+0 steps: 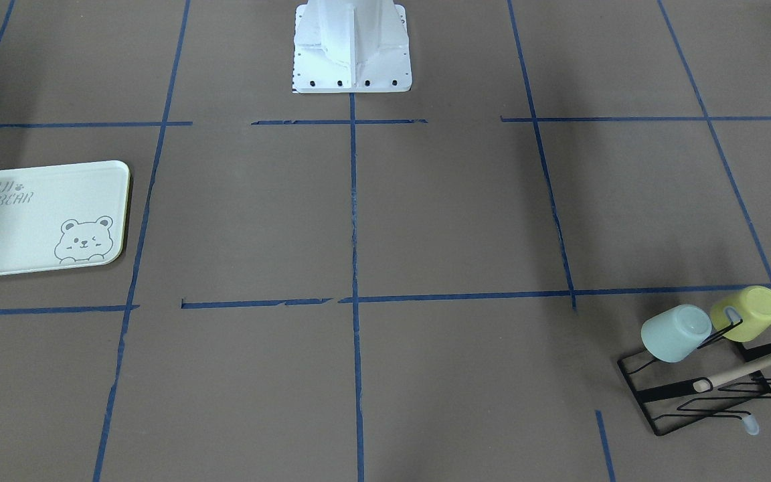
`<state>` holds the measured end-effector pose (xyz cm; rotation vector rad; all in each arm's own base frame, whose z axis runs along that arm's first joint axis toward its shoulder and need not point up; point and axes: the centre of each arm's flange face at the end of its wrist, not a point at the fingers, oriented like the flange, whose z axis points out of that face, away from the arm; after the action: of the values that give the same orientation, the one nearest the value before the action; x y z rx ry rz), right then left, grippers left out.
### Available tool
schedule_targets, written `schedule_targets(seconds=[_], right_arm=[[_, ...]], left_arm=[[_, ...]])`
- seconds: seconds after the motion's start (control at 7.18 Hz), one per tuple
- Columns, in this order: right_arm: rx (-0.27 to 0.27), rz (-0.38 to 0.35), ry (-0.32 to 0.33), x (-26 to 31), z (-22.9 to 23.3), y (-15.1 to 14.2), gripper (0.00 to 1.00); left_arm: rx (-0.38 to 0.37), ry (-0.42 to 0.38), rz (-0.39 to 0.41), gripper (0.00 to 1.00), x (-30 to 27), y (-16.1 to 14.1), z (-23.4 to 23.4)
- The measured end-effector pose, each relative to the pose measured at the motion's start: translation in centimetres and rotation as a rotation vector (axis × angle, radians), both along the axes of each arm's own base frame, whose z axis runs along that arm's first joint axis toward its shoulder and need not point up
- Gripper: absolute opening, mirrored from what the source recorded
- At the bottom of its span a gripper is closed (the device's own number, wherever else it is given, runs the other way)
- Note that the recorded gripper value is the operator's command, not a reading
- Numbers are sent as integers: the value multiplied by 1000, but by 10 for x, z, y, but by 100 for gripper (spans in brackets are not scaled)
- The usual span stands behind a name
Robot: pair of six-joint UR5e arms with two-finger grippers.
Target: Left arm grabs green cup and hands to right arm on tray
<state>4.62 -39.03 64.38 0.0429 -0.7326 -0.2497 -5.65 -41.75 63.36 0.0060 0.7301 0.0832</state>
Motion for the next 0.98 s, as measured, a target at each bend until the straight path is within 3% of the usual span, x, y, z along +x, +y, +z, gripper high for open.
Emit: schedule_targets(seconds=[0.7,0.98], right_arm=[[13,1,-1,0,-6,-4,100],[15,0,-1,0,-6,-4,100]], left_arm=[[27,-7,1,100,2,-9,-8],[175,-2,0,100,5,-53,-41]])
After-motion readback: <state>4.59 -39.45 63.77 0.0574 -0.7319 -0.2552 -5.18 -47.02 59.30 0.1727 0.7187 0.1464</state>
